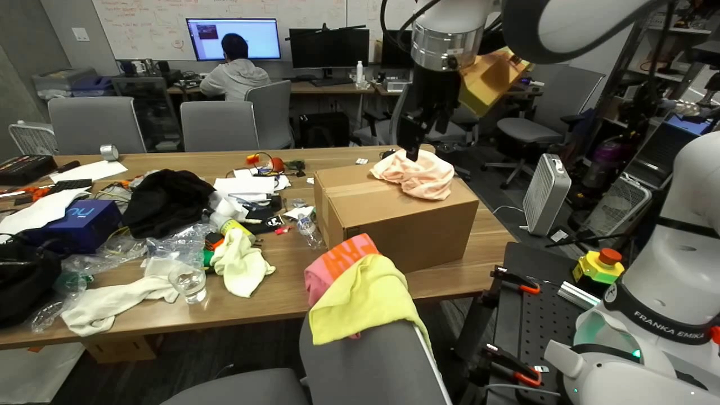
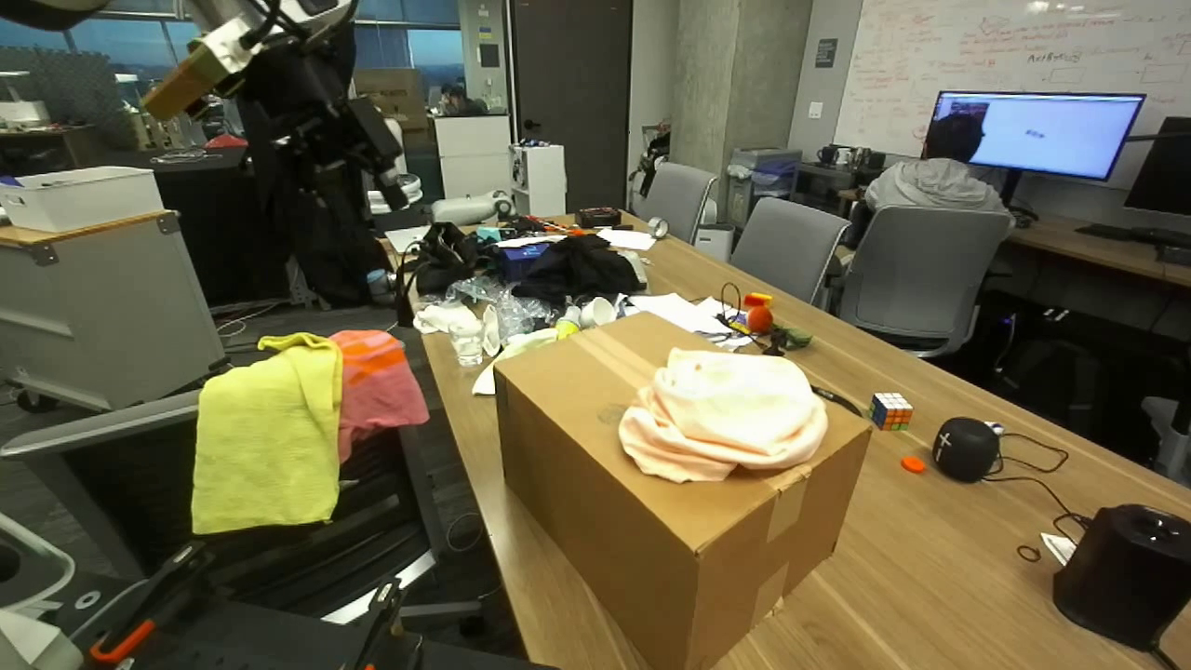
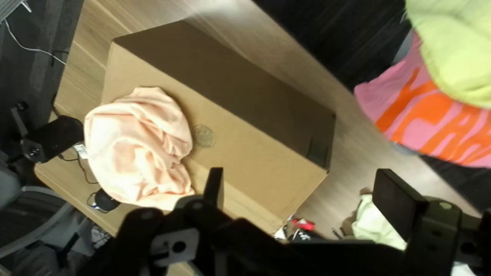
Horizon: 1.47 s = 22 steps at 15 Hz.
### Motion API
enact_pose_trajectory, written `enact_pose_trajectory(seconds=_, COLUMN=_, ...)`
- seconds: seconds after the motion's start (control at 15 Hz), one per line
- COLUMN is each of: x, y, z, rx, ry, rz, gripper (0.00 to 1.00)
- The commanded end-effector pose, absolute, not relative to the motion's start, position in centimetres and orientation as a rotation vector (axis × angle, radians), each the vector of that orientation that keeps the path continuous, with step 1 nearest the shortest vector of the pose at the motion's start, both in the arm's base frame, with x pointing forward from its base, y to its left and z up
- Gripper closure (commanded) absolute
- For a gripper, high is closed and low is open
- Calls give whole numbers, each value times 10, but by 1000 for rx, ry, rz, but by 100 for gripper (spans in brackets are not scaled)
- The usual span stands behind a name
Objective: Pick the clothes on the back rest of the chair and put them on the box
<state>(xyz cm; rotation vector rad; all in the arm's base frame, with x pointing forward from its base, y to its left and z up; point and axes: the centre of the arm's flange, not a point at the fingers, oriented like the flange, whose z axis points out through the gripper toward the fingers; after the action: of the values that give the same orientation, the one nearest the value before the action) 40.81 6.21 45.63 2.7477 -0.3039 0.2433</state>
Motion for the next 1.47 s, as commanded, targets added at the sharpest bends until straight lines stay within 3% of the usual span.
enact_pose_trajectory(seconds=0.0, x=354, y=115, z=439, rx=2832, ry=-44, rz=174, gripper=0)
enact_pose_trajectory(seconds=0.8, x=281, y=256, z=351, rx=2993, ry=722, rz=154, gripper=0)
enact_pose_trajectory(seconds=1.4, x=294, y=286, z=290, rx=2960, ry=841, rz=328, gripper=0)
